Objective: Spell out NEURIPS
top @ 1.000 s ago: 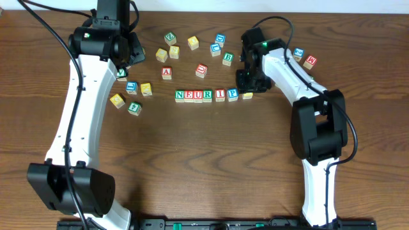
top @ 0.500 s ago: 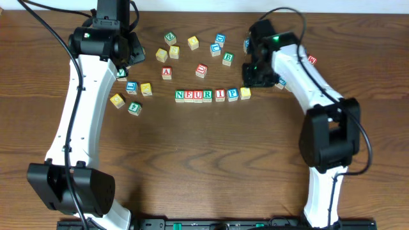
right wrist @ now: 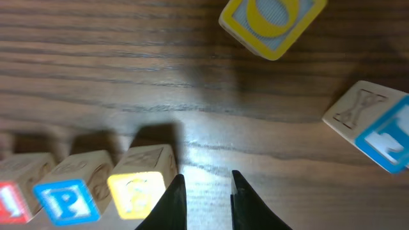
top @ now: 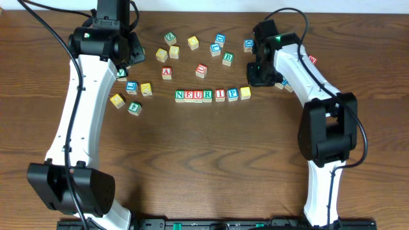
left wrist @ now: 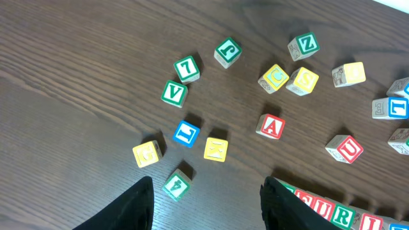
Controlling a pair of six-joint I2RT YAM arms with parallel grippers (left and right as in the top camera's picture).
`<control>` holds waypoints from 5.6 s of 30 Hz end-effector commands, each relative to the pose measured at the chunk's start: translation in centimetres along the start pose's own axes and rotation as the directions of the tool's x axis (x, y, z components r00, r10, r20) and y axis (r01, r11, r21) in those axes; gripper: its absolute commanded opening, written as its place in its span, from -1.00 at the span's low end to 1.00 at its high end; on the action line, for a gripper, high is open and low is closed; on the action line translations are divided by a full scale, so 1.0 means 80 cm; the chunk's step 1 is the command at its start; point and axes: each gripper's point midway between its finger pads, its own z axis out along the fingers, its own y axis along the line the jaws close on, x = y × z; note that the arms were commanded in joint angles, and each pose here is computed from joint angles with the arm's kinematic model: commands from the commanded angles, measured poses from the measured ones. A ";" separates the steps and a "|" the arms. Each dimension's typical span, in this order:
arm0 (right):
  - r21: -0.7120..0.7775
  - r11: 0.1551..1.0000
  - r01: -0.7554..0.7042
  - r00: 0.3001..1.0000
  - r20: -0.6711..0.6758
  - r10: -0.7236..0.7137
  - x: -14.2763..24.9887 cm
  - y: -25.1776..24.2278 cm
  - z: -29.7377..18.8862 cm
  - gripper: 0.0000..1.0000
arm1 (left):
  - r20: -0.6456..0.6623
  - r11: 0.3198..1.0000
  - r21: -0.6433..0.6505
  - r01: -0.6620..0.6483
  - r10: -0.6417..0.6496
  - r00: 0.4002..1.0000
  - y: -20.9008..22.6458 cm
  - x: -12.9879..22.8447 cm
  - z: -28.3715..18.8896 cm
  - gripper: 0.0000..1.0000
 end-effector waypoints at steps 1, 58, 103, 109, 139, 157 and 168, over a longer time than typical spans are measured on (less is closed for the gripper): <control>0.024 1.000 0.004 1.000 -0.018 -0.003 0.003 -0.002 0.013 -0.67 | -0.018 0.999 -0.023 -0.024 0.024 1.000 0.005 0.006 0.009 0.06; 0.019 0.991 0.133 0.988 -0.078 -0.131 0.038 0.058 0.022 -0.67 | -0.041 0.999 -0.032 -0.030 0.028 0.999 0.008 0.013 0.008 0.06; -0.161 0.972 0.169 0.951 0.286 -0.118 -0.059 0.144 -0.039 -0.82 | -0.034 0.999 -0.029 -0.028 0.027 0.999 0.007 0.011 0.009 0.06; -0.179 0.968 0.174 0.954 0.275 -0.120 -0.049 0.176 -0.019 -0.97 | -0.034 0.999 -0.029 -0.028 0.027 0.999 0.007 0.011 0.009 0.06; -0.111 0.982 0.150 0.979 0.157 -0.131 -0.010 0.185 0.039 -0.98 | -0.035 0.999 -0.029 -0.028 0.027 0.999 0.007 0.011 0.009 0.06; -0.104 0.984 0.145 0.982 0.133 -0.131 -0.003 0.181 0.040 -0.98 | -0.035 0.999 -0.029 -0.028 0.027 0.999 0.007 0.011 0.009 0.06; -0.107 0.985 0.135 0.984 0.133 -0.121 -0.003 0.182 0.040 -0.98 | -0.034 0.999 -0.029 -0.028 0.027 0.999 0.007 0.011 0.009 0.06</control>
